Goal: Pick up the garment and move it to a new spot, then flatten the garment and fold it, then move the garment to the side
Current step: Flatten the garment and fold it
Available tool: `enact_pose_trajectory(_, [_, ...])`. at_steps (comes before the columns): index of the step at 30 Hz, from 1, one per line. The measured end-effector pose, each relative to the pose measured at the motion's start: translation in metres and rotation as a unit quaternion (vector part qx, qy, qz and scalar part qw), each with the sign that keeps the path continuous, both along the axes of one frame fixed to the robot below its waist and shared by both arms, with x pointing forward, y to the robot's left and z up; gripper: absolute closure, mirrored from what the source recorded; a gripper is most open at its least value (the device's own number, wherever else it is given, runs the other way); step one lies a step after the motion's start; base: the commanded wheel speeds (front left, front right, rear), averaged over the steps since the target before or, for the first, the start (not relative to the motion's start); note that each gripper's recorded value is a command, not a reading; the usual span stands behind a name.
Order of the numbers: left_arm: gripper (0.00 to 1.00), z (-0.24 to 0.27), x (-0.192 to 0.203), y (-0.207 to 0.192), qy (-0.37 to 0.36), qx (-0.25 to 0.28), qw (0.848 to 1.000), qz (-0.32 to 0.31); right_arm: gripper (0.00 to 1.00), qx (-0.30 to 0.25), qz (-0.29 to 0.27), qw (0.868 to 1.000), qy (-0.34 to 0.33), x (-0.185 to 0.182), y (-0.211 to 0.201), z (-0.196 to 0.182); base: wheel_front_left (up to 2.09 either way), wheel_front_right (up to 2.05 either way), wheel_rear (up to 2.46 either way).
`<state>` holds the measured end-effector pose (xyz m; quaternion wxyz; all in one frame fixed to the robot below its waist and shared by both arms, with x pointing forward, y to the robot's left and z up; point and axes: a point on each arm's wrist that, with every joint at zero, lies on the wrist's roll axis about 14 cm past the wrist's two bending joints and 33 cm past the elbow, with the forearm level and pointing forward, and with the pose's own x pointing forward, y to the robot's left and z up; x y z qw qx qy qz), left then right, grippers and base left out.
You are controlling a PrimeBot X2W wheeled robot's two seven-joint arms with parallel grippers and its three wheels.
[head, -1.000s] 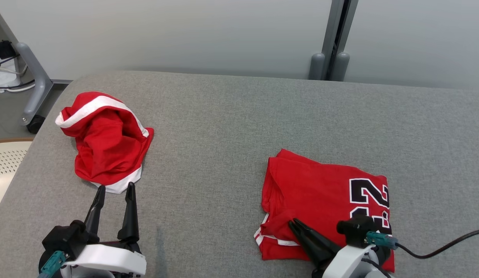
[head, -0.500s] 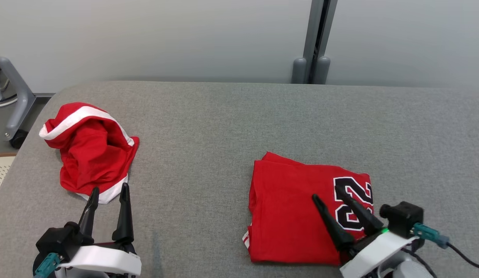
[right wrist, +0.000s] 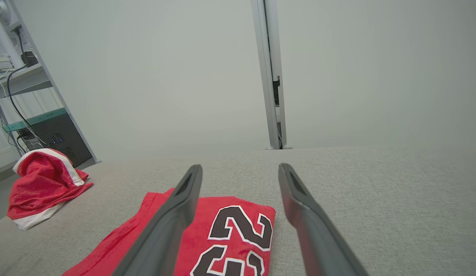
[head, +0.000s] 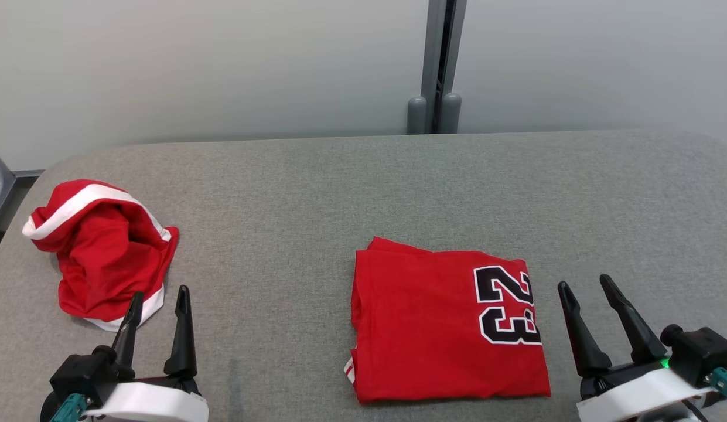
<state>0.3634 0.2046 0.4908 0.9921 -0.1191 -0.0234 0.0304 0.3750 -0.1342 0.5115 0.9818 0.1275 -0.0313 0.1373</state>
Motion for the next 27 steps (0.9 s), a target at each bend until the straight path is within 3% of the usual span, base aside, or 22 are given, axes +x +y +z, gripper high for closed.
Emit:
enact_pose_trajectory(14, [0.00, -0.001, -0.007, -0.012, 0.003, 0.037, 0.999, -0.025, 0.00, -0.017, -0.072, 0.997, -0.004, -0.028, -0.038, -0.002, 0.00, 0.00, 0.00])
enact_pose_trajectory(27, [0.00, -0.003, -0.027, -0.006, 0.006, 0.058, 0.998, -0.022, 0.00, -0.018, -0.077, 0.997, 0.006, -0.034, -0.039, -0.009, 0.00, 0.00, 0.00])
